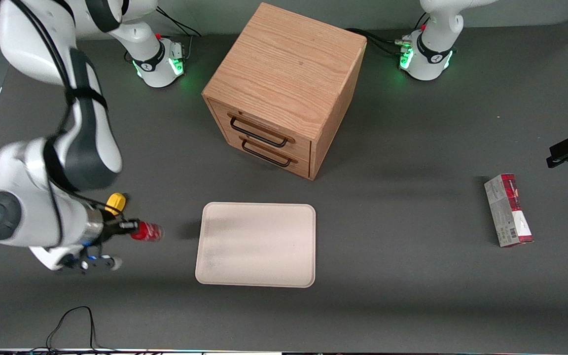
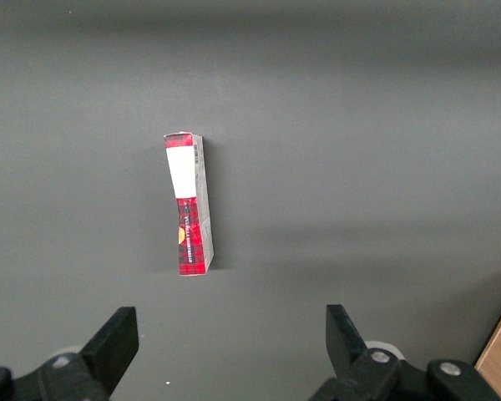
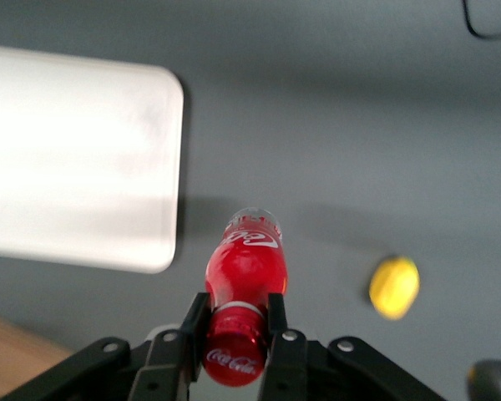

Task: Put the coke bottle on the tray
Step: 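Lift the held bottle up off the table with the right gripper, then carry the bottle over the white tray and lower it onto the tray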

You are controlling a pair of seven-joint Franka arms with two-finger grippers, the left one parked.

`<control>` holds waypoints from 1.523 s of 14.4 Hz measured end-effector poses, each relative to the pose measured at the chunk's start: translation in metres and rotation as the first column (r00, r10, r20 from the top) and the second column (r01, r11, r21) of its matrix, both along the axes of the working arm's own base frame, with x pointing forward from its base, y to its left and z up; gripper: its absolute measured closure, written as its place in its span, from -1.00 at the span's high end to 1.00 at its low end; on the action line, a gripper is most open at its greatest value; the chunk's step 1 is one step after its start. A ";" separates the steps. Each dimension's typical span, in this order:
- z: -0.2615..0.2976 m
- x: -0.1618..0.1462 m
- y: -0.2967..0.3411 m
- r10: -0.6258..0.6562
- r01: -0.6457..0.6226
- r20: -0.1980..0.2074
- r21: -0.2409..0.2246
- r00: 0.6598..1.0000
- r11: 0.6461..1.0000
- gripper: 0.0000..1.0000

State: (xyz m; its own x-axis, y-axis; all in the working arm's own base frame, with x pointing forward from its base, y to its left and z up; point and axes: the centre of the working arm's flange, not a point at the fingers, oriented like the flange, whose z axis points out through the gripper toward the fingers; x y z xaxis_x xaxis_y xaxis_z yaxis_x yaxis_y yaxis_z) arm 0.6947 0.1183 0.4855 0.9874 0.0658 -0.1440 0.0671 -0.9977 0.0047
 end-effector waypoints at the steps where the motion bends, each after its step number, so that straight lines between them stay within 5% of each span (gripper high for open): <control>1: 0.026 -0.013 -0.003 0.000 0.000 -0.008 0.003 1.000 1.000 -0.37; 6: 0.100 -0.061 -0.013 0.001 -0.001 -0.040 0.014 0.999 1.000 -0.37; 13: 0.114 -0.101 -0.025 -0.022 0.023 -0.033 0.033 0.999 0.999 -0.37; 18: 0.079 -0.056 0.047 -0.125 0.125 0.012 0.014 0.992 0.992 -0.37; 22: -0.013 0.000 0.115 -0.246 0.243 0.067 0.043 0.967 0.969 -0.37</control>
State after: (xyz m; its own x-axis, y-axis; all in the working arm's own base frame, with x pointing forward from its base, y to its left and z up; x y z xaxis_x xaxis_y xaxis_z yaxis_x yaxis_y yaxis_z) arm 0.6952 0.2332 0.4729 0.9817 -0.1755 -0.0744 -0.1784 -0.9834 -0.0334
